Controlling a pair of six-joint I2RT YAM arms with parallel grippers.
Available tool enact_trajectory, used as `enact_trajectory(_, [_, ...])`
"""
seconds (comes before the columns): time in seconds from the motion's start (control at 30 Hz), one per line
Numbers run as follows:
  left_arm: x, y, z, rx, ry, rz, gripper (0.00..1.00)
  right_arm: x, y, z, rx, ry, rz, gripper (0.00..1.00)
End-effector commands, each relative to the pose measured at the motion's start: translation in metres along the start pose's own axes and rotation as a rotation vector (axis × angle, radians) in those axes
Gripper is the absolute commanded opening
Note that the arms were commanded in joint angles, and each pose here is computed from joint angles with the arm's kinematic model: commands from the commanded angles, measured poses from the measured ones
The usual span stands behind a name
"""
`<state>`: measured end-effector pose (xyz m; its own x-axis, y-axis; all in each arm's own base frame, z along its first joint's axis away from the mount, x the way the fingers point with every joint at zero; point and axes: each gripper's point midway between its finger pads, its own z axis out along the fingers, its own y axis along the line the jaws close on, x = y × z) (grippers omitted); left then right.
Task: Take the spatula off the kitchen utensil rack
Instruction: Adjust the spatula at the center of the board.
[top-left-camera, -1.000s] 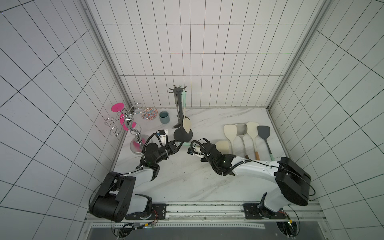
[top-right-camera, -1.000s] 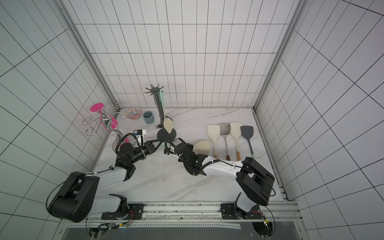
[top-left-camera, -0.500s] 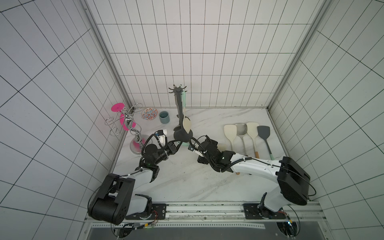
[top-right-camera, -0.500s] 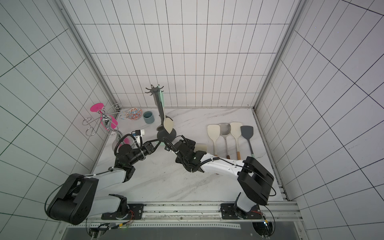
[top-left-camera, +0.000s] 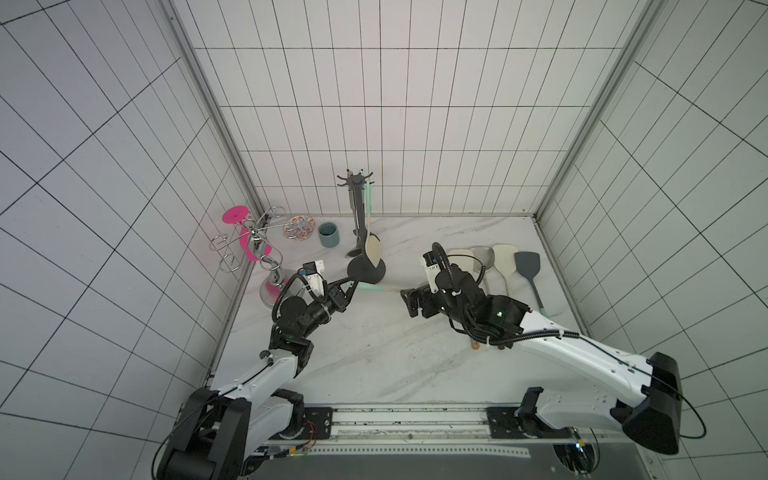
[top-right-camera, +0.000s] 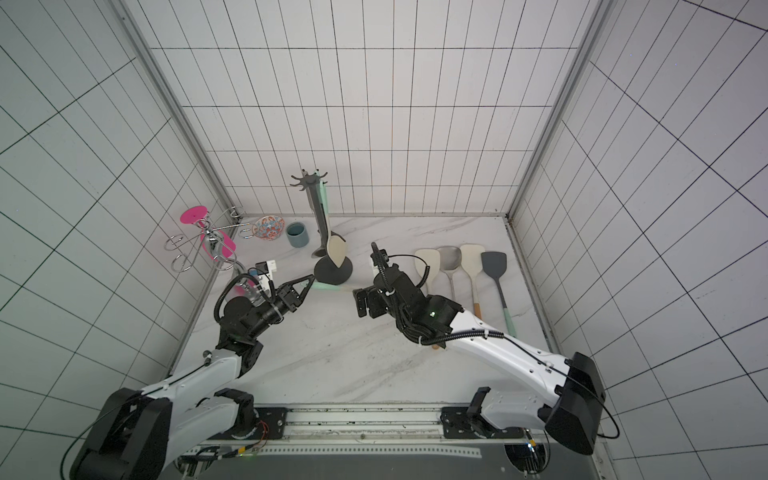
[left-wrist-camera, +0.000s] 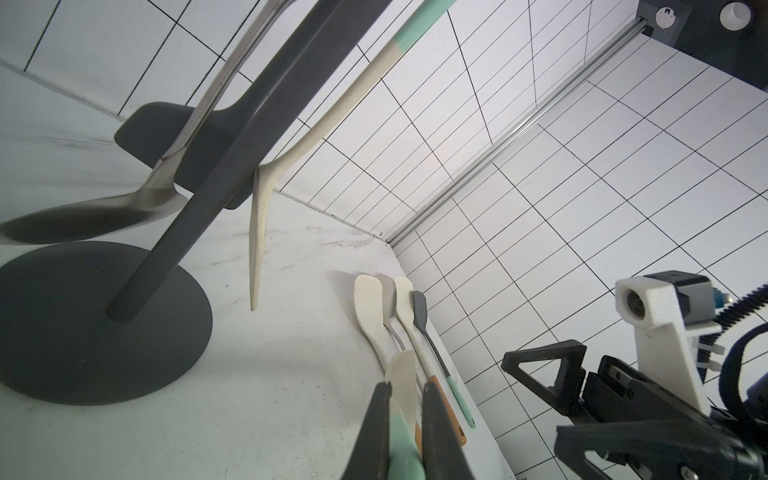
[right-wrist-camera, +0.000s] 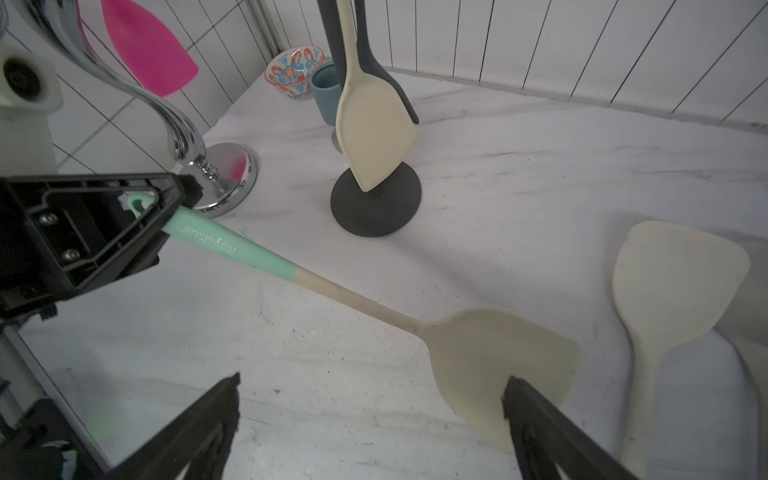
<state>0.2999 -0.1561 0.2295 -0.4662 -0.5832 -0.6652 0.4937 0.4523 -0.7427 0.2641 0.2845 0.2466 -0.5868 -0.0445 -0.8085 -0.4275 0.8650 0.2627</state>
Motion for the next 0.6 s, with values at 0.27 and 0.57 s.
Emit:
enact_trajectory(0.27, [-0.009, -0.007, -0.009, -0.003, -0.066, 0.048, 0.00, 0.011, 0.002, 0.028, -0.118, -0.005, 0.981, 0.97])
enact_trajectory(0.57, [-0.004, -0.015, -0.007, 0.017, -0.060, 0.080, 0.00, 0.029, 0.036, 0.079, -0.183, 0.145, 1.334, 0.81])
